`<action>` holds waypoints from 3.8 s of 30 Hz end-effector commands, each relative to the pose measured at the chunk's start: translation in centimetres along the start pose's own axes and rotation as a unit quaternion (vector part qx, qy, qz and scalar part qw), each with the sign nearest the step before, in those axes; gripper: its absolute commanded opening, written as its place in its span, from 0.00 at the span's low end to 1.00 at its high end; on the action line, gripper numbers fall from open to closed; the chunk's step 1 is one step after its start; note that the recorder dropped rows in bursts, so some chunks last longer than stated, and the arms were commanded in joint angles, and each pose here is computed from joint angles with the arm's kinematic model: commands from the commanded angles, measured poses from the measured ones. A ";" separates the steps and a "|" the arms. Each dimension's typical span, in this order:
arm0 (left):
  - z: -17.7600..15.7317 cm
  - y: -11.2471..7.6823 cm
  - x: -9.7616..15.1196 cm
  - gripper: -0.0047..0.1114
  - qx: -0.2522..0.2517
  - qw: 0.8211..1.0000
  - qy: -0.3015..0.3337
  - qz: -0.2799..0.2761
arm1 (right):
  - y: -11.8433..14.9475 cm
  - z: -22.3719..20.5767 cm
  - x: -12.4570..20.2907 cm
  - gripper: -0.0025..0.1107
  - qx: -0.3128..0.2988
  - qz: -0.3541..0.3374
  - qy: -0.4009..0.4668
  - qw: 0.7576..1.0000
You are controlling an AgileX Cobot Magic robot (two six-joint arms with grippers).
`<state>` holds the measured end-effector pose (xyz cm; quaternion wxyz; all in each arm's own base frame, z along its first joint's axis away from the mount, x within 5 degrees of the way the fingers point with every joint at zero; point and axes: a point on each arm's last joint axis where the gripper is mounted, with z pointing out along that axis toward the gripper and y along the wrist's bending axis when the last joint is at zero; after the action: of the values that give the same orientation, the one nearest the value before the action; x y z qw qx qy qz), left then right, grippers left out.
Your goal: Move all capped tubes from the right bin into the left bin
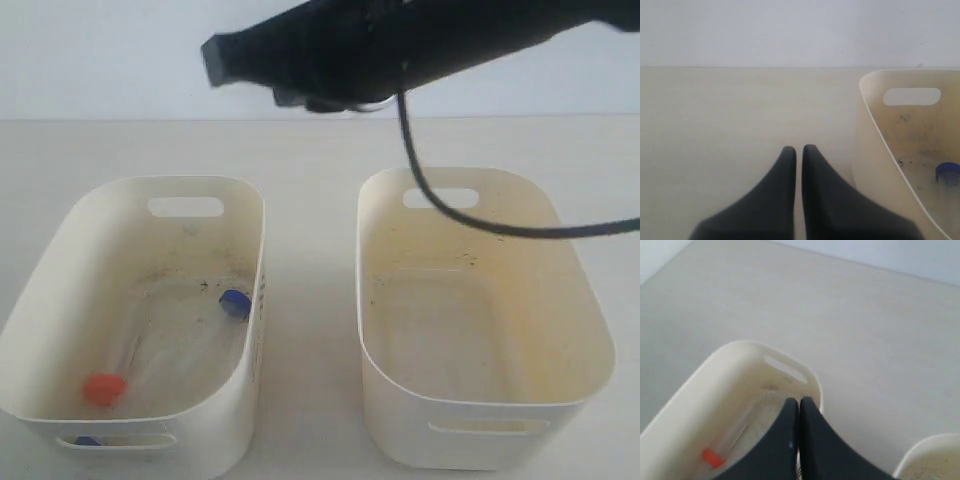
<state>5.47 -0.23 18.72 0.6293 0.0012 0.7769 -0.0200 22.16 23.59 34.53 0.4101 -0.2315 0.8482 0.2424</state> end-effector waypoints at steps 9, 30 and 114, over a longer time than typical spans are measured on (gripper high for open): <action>0.0 0.0 0.1 0.08 0.002 1.000 0.000 -0.005 | -7.1 -7.8 -1.6 0.02 0.104 0.105 -0.013 0.989; 0.0 0.0 0.1 0.08 0.002 1.000 0.000 -0.005 | -10.5 -16.6 11.6 0.02 0.177 0.204 -0.188 0.944; 0.0 0.0 0.1 0.08 0.002 1.000 0.000 -0.005 | -11.2 -14.6 26.9 0.02 0.249 0.012 -0.198 0.948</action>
<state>5.47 -0.23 18.72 0.6293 0.0012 0.7769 -0.0200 5.31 1.00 18.25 0.6074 -0.0538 0.7888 0.0778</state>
